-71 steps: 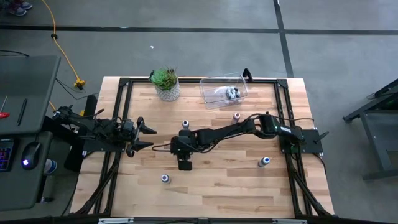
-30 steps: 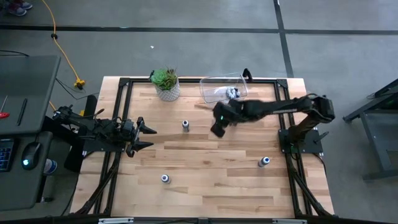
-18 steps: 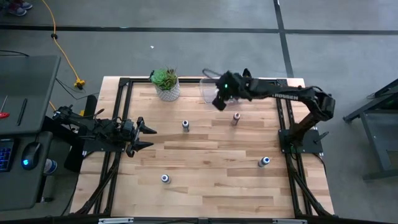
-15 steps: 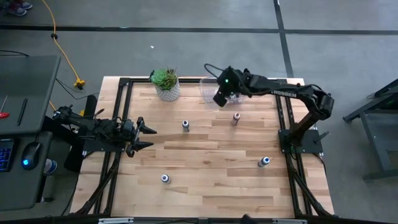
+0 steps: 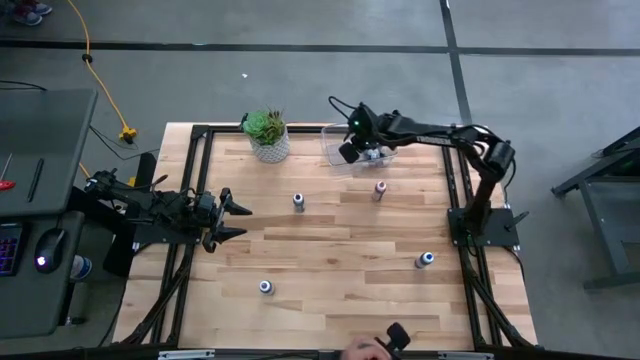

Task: Pick & Place food coloring
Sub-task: Put the small blue food coloring bottle into the bin

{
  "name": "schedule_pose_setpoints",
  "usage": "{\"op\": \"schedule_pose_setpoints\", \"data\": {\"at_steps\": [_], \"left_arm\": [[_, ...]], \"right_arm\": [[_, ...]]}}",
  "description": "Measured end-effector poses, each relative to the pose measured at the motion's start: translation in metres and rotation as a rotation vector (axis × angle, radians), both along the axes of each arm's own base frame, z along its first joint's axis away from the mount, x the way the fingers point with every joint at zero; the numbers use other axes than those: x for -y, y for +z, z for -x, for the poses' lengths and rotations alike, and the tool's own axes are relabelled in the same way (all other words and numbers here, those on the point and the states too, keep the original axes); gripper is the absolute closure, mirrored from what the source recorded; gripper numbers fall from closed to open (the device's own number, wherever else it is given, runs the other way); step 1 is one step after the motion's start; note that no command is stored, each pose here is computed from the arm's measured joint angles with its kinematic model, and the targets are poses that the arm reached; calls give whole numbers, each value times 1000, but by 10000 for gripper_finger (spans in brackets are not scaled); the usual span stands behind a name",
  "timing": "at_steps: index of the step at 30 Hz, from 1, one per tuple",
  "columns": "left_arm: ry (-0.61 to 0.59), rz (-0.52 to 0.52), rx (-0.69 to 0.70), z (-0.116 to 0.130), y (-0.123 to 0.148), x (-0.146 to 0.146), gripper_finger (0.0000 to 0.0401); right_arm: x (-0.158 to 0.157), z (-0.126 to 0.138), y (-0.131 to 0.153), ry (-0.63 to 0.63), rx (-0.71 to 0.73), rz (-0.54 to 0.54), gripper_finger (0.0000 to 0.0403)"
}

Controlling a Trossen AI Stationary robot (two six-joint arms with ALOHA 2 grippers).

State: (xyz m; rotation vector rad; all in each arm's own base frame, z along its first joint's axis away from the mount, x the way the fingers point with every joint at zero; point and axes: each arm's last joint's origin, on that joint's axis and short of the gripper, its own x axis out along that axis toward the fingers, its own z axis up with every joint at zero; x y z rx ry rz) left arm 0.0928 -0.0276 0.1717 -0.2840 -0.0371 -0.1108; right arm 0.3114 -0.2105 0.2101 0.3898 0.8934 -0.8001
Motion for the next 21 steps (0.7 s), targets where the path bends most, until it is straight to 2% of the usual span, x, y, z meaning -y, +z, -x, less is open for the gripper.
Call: {"op": "schedule_pose_setpoints", "data": {"at_steps": [12, 21], "left_arm": [[0, 0, 0, 0, 0, 0, 130], [0, 0, 0, 0, 0, 0, 130]], "right_arm": [[13, -8, -31, -206, 14, -12, 364], [16, -5, -33, -308, 22, 0, 364]]}}
